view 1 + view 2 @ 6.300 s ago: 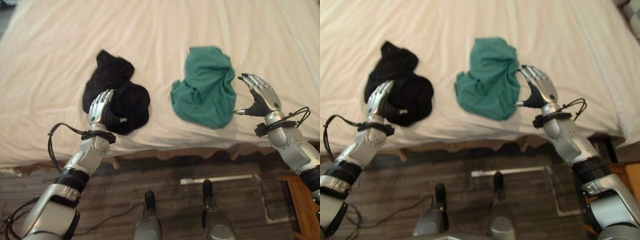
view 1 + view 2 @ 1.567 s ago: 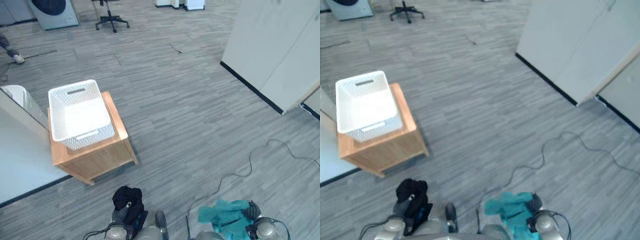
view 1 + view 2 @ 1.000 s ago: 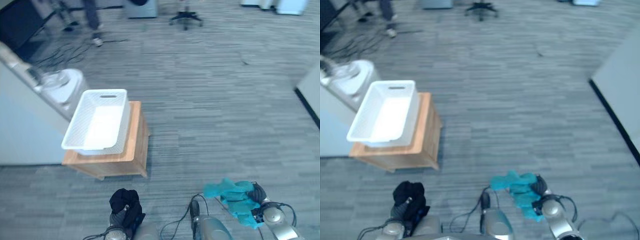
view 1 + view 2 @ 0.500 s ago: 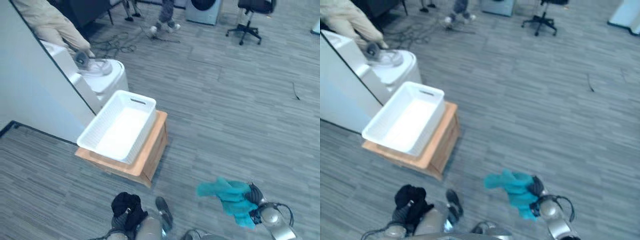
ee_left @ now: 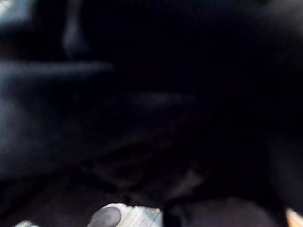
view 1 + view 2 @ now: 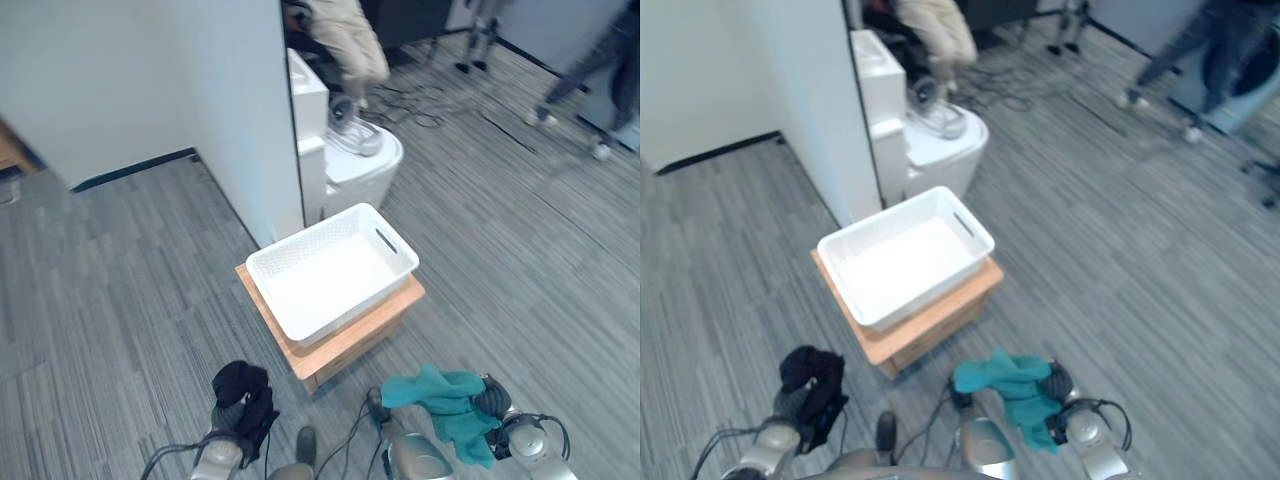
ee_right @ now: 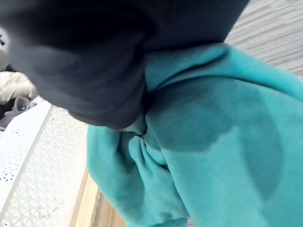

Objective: Tidy up the quilt and then pick up the clothes from the bed and put them into the laundry hamper.

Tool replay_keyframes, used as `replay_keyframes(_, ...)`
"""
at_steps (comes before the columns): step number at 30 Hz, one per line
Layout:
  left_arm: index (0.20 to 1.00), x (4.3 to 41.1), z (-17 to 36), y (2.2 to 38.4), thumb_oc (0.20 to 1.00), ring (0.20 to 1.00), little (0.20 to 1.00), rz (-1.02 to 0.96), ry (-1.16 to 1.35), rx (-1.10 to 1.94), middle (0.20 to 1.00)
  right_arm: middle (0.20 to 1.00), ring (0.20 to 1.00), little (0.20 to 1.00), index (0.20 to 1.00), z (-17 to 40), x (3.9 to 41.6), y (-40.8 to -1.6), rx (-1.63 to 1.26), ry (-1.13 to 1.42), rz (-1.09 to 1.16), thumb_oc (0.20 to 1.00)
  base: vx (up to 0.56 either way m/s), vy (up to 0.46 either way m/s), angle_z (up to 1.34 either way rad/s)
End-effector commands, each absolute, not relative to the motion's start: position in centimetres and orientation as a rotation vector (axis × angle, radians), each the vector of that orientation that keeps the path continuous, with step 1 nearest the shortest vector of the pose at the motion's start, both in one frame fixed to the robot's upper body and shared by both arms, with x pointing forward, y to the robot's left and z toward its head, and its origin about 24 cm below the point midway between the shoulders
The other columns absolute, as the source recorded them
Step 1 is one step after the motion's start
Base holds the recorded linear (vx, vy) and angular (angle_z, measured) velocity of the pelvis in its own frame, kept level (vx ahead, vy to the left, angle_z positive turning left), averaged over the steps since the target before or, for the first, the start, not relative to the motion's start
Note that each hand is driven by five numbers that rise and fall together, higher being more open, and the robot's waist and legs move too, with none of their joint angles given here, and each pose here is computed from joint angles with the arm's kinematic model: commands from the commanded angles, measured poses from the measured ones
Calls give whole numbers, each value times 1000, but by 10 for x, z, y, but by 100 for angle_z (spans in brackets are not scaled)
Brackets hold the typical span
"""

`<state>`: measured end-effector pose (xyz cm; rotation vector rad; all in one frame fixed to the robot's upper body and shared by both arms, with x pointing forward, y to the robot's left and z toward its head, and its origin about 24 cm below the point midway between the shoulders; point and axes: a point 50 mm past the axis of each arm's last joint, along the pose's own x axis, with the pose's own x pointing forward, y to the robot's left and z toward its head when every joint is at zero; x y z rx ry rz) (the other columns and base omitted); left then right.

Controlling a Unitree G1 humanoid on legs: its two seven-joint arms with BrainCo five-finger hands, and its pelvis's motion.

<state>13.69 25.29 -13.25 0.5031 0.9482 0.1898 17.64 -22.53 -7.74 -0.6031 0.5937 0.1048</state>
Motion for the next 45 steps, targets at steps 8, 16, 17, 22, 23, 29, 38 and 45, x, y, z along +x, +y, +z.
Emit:
replay_keyframes(8, 200, 149, -123, 256, 200, 200, 200, 193, 866, 507, 200, 200, 200, 200, 200, 13, 225, -298, -808, 259, -224, 200, 120, -86, 94)
replay_keyframes(16, 200, 143, -125, 257, 200, 200, 200, 161, 876, 530, 200, 200, 200, 200, 200, 119, 244, -332, -1011, -99, -412, 200, 81, 68, 13)
replay_keyframes(17, 200, 145, -124, 257, 200, 200, 200, 158, 866, 528, 200, 200, 200, 200, 200, 136, 250, -329, -1030, -168, -418, 200, 20, 49, -8)
replay_keyframes(22, 200, 149, -122, 255, 200, 200, 200, 166, 847, 506, 200, 200, 200, 200, 200, 180, 271, -311, -1024, -355, -390, 200, 20, -6, -5)
replay_keyframes(23, 200, 151, -121, 252, 200, 200, 200, 160, 834, 491, 200, 200, 200, 200, 200, 193, 280, -300, -1016, -414, -354, 200, 0, 0, 0)
replay_keyframes(29, 200, 155, -120, 239, 200, 200, 200, 128, 804, 457, 200, 200, 200, 200, 200, 221, 309, -263, -978, -536, -230, 200, 16, -14, 6)
replay_keyframes(38, 200, 178, -97, 233, 200, 200, 200, 141, 637, 346, 200, 200, 200, 200, 200, 174, 323, -246, -1032, -362, -90, 200, -15, -22, 19)
replay_keyframes(45, 200, 195, -64, 241, 200, 200, 200, 186, 467, 235, 200, 200, 200, 200, 200, 100, 317, -235, -1022, -124, -9, 200, -24, -30, 15)
